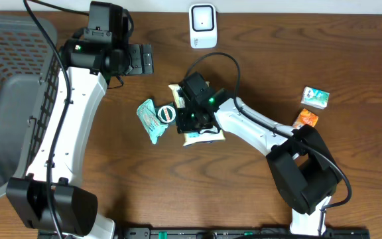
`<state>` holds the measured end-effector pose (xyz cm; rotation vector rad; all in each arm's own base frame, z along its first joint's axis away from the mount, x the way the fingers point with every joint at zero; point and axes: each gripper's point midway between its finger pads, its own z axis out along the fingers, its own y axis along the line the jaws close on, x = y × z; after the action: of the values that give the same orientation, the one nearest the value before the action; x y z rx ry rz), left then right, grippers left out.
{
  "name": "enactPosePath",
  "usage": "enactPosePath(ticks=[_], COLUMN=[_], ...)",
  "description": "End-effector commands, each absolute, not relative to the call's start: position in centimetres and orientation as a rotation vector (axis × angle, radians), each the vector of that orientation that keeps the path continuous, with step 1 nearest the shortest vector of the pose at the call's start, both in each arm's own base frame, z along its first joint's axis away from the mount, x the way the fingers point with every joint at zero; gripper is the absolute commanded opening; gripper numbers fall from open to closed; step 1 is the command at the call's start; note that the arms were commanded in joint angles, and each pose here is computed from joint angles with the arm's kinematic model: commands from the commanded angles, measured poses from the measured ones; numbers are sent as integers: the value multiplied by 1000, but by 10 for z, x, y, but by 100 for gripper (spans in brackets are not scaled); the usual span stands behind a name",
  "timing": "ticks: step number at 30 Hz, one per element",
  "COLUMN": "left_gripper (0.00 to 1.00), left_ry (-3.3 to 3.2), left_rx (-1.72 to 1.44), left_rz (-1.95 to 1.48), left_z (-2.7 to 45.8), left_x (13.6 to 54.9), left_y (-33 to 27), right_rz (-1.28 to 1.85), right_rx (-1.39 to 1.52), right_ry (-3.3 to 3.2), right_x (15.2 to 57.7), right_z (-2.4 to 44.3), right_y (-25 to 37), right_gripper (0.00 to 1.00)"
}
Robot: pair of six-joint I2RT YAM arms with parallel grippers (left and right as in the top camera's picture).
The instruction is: Scan the item barcode
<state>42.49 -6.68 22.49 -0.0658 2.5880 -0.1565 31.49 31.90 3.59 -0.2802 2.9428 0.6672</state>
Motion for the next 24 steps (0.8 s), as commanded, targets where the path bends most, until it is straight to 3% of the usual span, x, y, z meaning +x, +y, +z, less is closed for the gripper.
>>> enactPosePath(ticks=[1,11,16,24], left_gripper=[98,98,98,98], left_ry=[2575,2575,2575,2575], left_rx=[-75,-75,-75,-76], left_rz=[-153,-153,-153,-153], left_z=[230,230,230,230], left_x=[425,425,425,425], left_y=[-65,-65,-65,-65], right_rz=[589,448,578,650], right_rx=[-254,-114,-201,-202], right_ry=[2987,3094,3091,2951], right_x=[313,336,339,368], right_z=[30,31,36,79], right_y=[303,224,214,181], right_gripper=[1,2,4,12])
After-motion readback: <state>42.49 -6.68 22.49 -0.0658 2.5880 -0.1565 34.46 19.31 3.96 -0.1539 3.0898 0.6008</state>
